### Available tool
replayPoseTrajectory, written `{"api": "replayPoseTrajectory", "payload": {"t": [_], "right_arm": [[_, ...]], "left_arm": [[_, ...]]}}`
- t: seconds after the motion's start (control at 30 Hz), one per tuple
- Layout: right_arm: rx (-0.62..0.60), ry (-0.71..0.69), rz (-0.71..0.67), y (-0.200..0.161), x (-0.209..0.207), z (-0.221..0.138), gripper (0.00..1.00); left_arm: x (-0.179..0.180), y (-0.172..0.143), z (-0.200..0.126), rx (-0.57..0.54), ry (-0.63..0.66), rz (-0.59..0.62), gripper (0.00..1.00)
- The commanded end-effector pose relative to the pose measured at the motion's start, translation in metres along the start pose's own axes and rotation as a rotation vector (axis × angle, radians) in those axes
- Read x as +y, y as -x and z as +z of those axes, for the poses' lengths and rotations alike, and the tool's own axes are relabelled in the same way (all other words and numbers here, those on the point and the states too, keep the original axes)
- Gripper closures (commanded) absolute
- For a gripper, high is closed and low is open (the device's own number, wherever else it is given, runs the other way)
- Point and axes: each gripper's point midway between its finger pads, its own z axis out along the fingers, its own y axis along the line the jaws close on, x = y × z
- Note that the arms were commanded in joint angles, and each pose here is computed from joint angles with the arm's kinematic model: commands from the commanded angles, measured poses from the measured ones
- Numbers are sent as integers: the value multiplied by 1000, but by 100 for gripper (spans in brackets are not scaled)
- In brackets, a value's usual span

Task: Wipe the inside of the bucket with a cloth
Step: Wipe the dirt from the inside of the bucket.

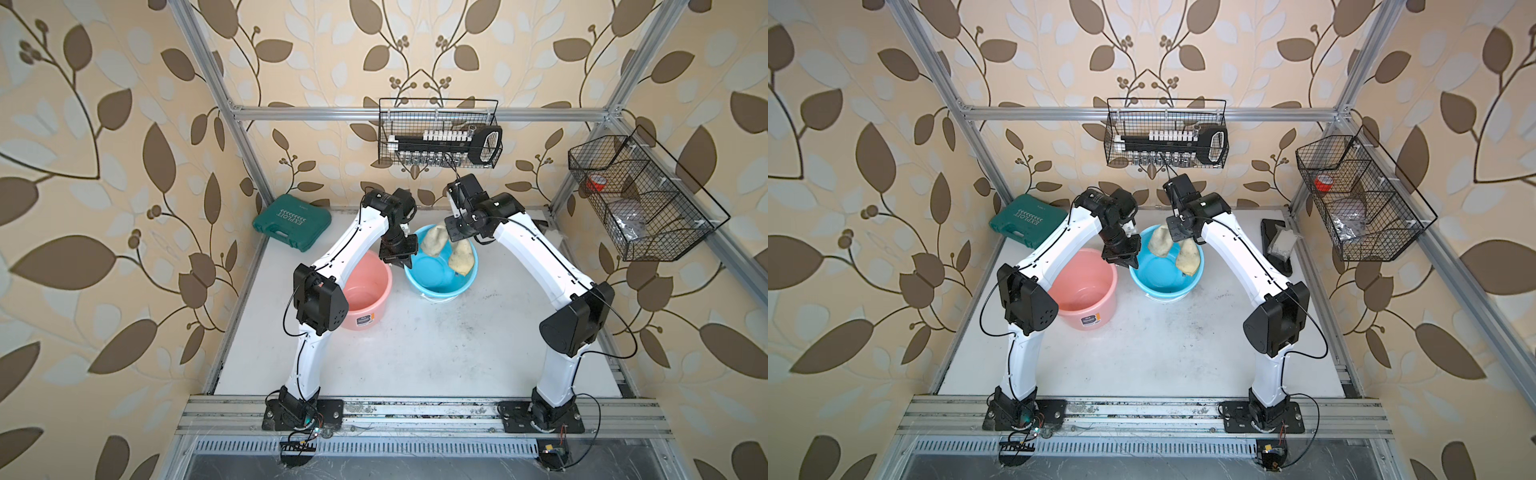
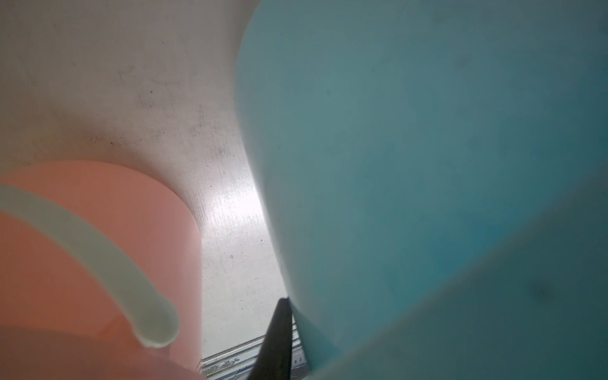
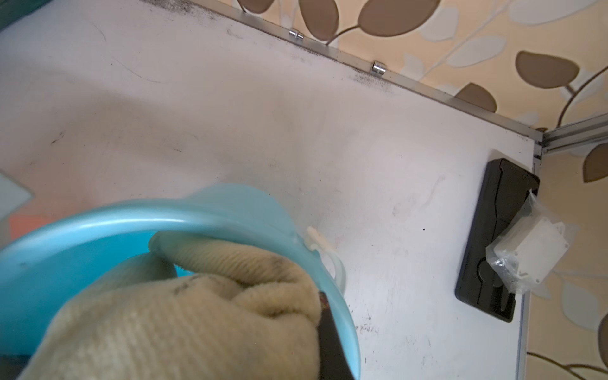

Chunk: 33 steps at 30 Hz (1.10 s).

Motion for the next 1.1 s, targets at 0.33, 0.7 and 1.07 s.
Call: {"api": "replayPoseTrajectory", "payload": {"t": [0.33,0.7,1.07], "right_arm": [[157,-241,-56,-65,-35,24,100],[296,-240,8,-131,-48,9,100],[217,-132,152,-141,-57,-30,100]], "left_arm": [[-9,0,-21,-34,-55,27,100],[-7,11,-27,-56,-85,6,100],[-6,16,-27,-67,-93,-5,100]]}}
